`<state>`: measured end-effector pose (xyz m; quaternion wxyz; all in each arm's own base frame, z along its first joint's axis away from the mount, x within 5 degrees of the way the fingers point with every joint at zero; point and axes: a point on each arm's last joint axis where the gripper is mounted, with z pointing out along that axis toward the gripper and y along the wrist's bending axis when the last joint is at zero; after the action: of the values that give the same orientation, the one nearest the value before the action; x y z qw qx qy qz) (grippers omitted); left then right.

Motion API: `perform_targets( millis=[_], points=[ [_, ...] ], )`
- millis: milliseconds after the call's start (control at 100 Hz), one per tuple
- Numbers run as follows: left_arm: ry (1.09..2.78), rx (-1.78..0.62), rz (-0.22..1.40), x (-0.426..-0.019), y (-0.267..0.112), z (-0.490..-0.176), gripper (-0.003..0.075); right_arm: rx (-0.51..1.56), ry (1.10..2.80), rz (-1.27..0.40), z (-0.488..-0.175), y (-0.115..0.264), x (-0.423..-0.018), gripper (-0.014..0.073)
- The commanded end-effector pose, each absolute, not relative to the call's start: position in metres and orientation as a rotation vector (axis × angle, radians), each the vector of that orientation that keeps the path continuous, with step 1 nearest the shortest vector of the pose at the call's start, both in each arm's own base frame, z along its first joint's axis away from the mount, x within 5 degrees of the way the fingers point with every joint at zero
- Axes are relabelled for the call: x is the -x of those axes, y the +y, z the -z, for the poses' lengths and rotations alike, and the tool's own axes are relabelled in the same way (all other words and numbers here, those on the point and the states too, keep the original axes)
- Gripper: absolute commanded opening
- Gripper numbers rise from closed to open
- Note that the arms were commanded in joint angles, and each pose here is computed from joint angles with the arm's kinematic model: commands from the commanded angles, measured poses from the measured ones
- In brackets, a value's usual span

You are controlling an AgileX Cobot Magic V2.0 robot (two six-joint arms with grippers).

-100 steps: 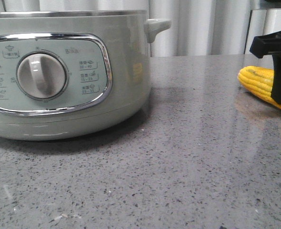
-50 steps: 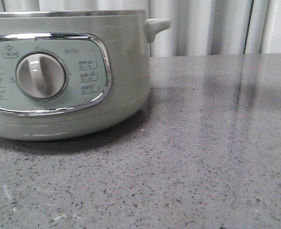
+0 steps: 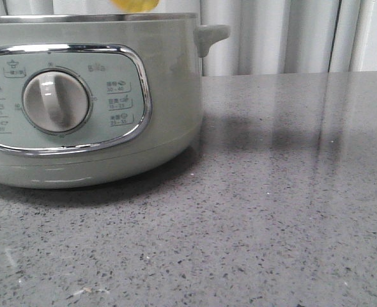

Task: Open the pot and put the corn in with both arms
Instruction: 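Carry the corn cob over the open pot and release it inside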

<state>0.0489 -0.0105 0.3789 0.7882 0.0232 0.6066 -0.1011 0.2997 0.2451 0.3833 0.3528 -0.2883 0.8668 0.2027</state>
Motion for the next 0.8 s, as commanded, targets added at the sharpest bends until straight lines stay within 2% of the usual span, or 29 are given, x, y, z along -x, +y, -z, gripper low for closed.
perform_targets(
  millis=[0,70,120,190,240,310,400,530,580,670,750,790],
  points=[
    [1.23,-0.026,0.225,-0.046,-0.008,-0.393,0.0406,0.698,2.1,-0.581,-0.411,0.246,-0.298,0.0],
    [1.23,-0.026,0.225,-0.046,-0.008,-0.393,0.0406,0.704,2.123,-0.575,-0.403,0.25,-0.302,0.0019],
    [1.231,-0.027,0.225,-0.046,-0.008,-0.393,0.0406,0.713,2.144,-0.568,-0.397,0.251,-0.304,0.007],
    [1.238,-0.03,0.227,-0.046,-0.009,-0.392,0.0406,0.72,2.165,-0.563,-0.392,0.253,-0.306,0.0204],
    [1.245,-0.033,0.228,-0.046,-0.009,-0.392,0.0406,0.721,2.17,-0.565,-0.391,0.253,-0.306,0.034],
    [1.261,-0.039,0.232,-0.046,-0.01,-0.39,0.0406,0.72,2.168,-0.565,-0.391,0.253,-0.306,0.0484],
    [1.305,-0.058,0.243,-0.047,-0.012,-0.386,0.0406,0.718,2.16,-0.567,-0.395,0.252,-0.305,0.0568],
    [1.379,-0.115,0.293,-0.047,-0.017,-0.38,0.0406,0.716,2.133,-0.583,-0.409,0.246,-0.294,0.0562],
    [1.402,-0.139,0.314,-0.047,-0.019,-0.378,0.0399,0.72,2.118,-0.589,-0.417,0.242,-0.287,0.0534],
    [1.45,-0.186,0.341,-0.047,-0.022,-0.373,0.0351,0.729,2.075,-0.594,-0.432,0.235,-0.272,0.0358],
    [1.494,-0.223,0.338,-0.046,-0.023,-0.369,0.0269,0.733,2.011,-0.584,-0.447,0.224,-0.253,0.0149],
    [1.516,-0.239,0.328,-0.046,-0.024,-0.366,0.0227,0.731,1.978,-0.577,-0.452,0.218,-0.244,0.0076]
  ],
)
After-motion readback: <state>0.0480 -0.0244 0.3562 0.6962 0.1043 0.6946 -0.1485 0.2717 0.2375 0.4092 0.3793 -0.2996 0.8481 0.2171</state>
